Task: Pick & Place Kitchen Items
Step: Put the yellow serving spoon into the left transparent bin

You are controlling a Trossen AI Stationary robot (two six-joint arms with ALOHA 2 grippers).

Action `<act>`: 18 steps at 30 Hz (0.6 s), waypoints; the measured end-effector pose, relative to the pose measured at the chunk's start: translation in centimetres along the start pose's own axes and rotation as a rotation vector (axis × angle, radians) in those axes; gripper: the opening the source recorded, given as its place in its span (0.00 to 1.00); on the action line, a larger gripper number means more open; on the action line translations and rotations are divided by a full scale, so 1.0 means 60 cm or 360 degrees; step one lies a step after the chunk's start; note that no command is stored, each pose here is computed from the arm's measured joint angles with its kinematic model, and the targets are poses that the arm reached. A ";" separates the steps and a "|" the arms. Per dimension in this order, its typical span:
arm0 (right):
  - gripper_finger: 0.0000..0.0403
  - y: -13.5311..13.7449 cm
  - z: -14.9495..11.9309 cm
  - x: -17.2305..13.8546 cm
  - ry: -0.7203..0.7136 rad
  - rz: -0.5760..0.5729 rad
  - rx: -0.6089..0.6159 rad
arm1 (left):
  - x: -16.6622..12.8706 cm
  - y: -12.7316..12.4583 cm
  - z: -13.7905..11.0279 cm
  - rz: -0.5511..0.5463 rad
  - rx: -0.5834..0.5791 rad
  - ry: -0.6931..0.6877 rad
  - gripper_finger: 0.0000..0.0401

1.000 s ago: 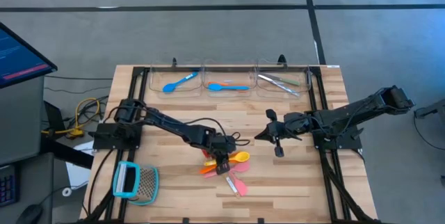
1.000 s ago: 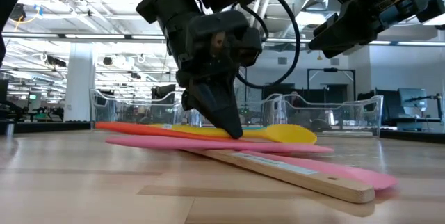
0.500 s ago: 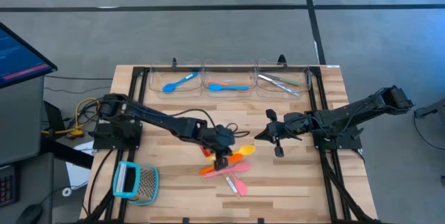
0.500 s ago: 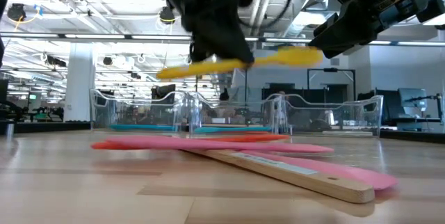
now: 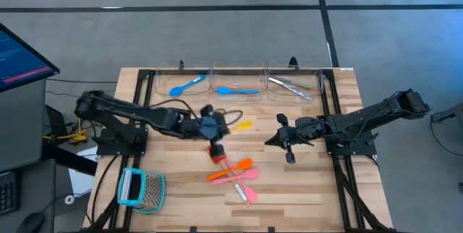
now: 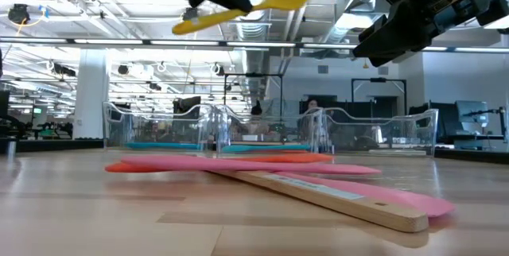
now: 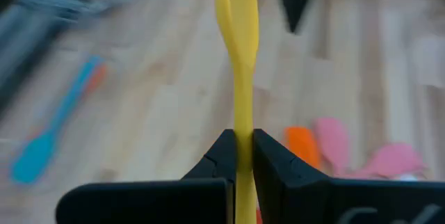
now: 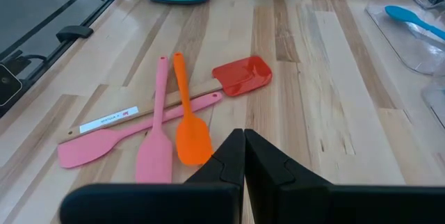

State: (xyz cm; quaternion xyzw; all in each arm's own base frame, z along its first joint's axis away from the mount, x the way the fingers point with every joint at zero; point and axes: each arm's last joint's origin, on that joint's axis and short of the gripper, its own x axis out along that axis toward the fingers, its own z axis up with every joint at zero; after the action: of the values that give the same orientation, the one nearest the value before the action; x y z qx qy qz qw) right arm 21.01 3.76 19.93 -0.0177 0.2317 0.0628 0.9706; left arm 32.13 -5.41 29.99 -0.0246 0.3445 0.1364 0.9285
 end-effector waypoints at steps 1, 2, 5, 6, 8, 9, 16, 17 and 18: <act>0.00 0.000 0.000 0.000 0.0000 0.0000 0.0000 | -0.010 0.007 0.001 0.0050 -0.0003 -0.0014 0.01; 0.00 0.000 0.000 0.000 0.0000 0.0000 0.0000 | -0.020 0.014 0.001 0.0099 0.0001 -0.0012 0.01; 0.00 0.000 0.000 0.000 0.0000 -0.0001 0.0000 | -0.047 0.037 0.004 0.0239 -0.0014 -0.0047 0.01; 0.00 0.000 0.000 0.000 -0.0001 -0.0001 0.0000 | -0.055 0.045 0.005 0.0289 -0.0017 -0.0052 0.01; 0.00 0.000 0.000 0.000 0.0000 -0.0001 0.0000 | -0.068 0.061 0.007 0.0383 -0.0012 -0.0079 0.01; 0.00 0.000 0.000 0.000 0.0000 -0.0001 0.0000 | -0.073 0.068 0.010 0.0425 -0.0010 -0.0097 0.01; 0.00 0.000 0.000 0.000 0.0000 -0.0001 0.0000 | -0.086 0.127 0.021 0.0643 0.0003 -0.0120 0.01; 0.00 0.000 0.000 0.000 0.0000 -0.0001 0.0000 | -0.086 0.137 0.022 0.0675 -0.0002 -0.0112 0.01; 0.00 0.000 0.000 0.000 0.0000 -0.0001 0.0000 | -0.085 0.146 0.022 0.0710 0.0008 -0.0093 0.01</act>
State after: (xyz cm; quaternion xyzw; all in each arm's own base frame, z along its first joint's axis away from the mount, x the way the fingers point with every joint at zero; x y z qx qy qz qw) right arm 21.01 3.75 19.93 -0.0177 0.2317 0.0626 0.9706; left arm 26.88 1.98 34.72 0.0584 0.3146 0.3383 0.8850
